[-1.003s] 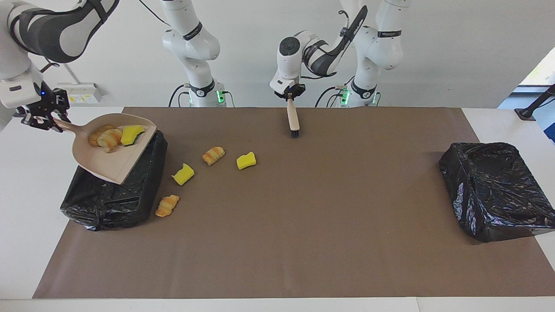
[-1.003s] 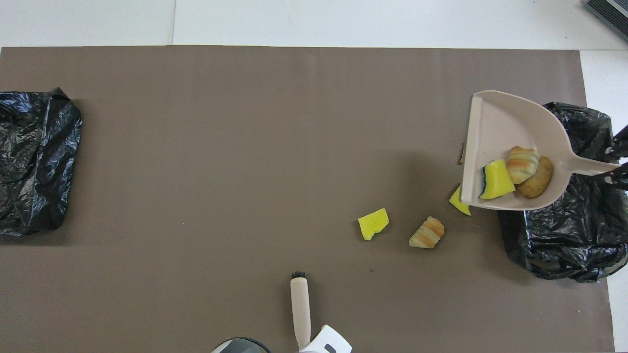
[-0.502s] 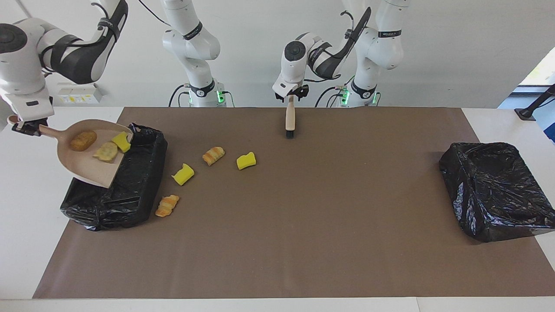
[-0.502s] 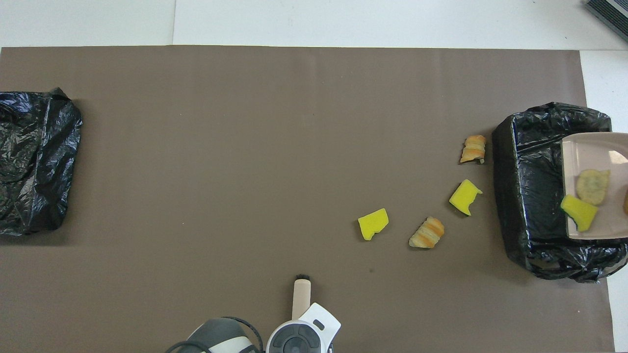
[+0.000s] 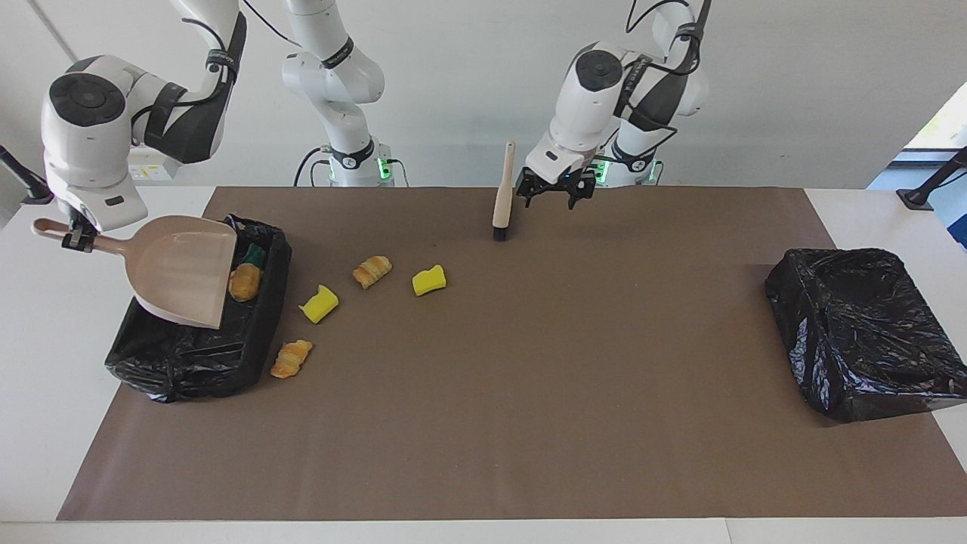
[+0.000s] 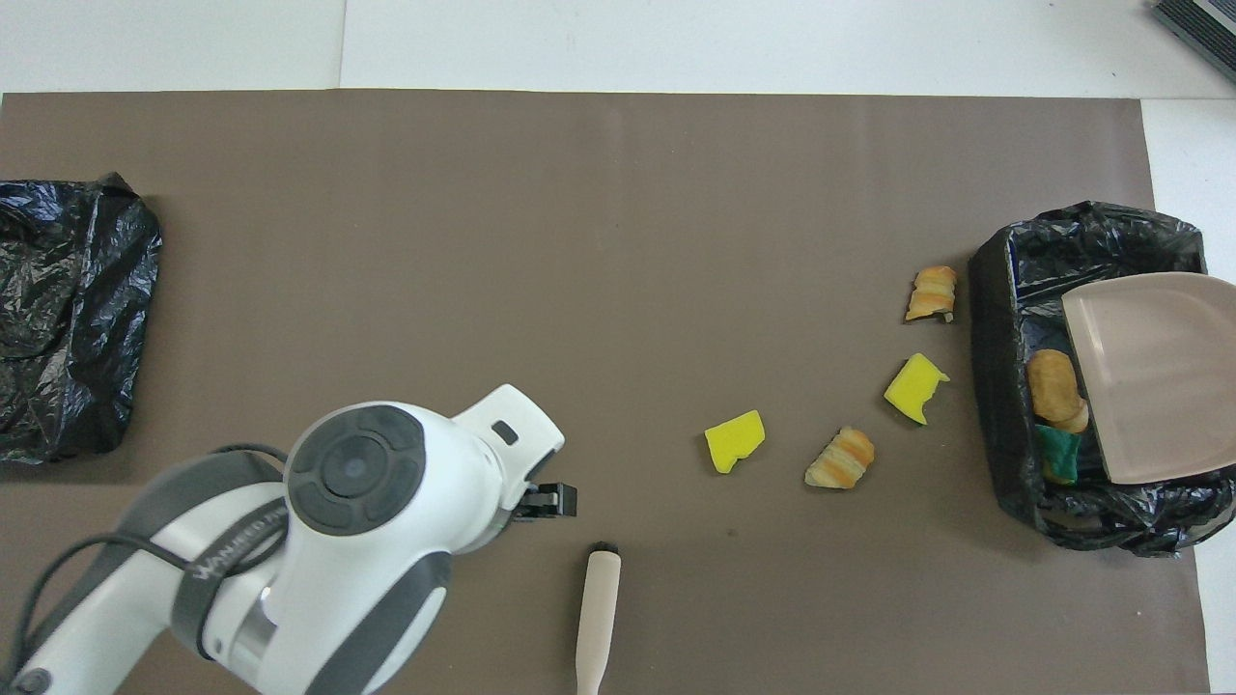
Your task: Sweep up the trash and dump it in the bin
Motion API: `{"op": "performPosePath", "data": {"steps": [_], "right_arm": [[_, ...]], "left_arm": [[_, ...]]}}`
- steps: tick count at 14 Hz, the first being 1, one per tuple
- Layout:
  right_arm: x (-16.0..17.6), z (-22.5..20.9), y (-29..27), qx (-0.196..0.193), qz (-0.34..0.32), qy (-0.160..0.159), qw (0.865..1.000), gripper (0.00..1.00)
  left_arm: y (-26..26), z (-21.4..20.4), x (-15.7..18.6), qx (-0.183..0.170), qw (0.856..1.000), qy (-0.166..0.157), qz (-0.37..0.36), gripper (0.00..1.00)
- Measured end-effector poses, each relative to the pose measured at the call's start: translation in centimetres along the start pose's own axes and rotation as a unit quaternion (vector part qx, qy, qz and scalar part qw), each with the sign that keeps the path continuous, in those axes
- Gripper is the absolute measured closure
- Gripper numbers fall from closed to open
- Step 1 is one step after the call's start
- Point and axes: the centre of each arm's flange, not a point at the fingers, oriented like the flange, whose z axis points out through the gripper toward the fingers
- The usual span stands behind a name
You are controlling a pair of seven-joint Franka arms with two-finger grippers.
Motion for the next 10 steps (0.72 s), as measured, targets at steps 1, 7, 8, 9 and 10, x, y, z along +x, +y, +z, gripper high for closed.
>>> {"op": "performPosePath", "data": {"steps": [1,7,8,9,10], "right_arm": [[0.4,-0.7,0.4,-0.005,-0.014,-0.018,1.0,0.68],[-0.5,-4.2,1.2,-0.037,0.022,-0.05,0.998,0.68],[-1.2,-5.4,1.2,-0.049,0.043,-0.053,0.996,0.68],[-1.8,-6.9,1.3,-0.064,0.075,-0.054,0.994,0.68],[-2.2,-8.4,1.3,-0.078,0.116,-0.051,0.989,0.68]], "left_arm": [[-3.0,-2.2,1.9,-0.003,1.0,0.015,0.015,0.0],[-17.3,-16.0,8.0,0.041,0.995,0.085,0.033,0.0],[-18.3,-17.6,8.1,0.046,0.995,0.085,0.038,0.0],[-19.2,-19.1,8.1,0.048,0.995,0.081,0.042,0.0],[-19.7,-20.2,8.1,0.049,0.995,0.076,0.042,0.0]]}}
